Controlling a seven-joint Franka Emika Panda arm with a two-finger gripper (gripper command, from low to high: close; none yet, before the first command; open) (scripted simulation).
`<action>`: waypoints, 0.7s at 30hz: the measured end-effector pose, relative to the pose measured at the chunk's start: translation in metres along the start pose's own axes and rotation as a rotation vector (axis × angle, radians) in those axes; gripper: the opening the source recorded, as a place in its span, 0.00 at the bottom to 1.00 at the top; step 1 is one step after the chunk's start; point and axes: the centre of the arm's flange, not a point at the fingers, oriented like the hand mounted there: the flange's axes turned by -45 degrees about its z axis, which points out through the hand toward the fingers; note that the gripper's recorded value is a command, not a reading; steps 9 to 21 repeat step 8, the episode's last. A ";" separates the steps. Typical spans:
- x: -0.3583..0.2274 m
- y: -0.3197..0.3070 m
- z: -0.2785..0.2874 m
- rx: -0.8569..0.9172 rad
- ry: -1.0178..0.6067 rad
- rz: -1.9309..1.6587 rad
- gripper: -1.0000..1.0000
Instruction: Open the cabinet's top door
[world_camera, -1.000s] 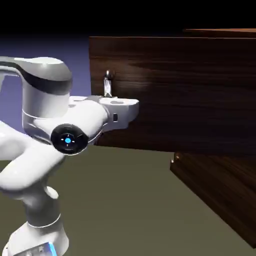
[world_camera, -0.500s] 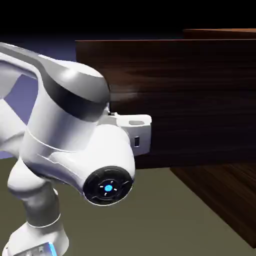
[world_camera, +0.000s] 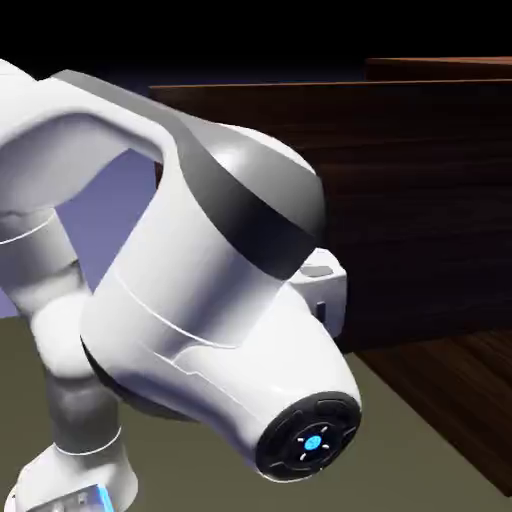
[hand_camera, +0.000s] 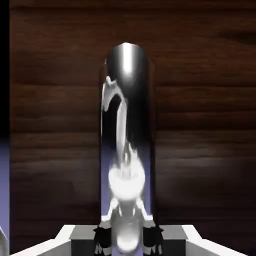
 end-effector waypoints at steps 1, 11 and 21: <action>0.000 0.001 -0.003 0.006 0.000 0.000 0.00; 0.000 0.010 -0.031 0.061 0.000 0.001 0.00; 0.000 0.010 -0.031 0.061 0.000 0.001 0.00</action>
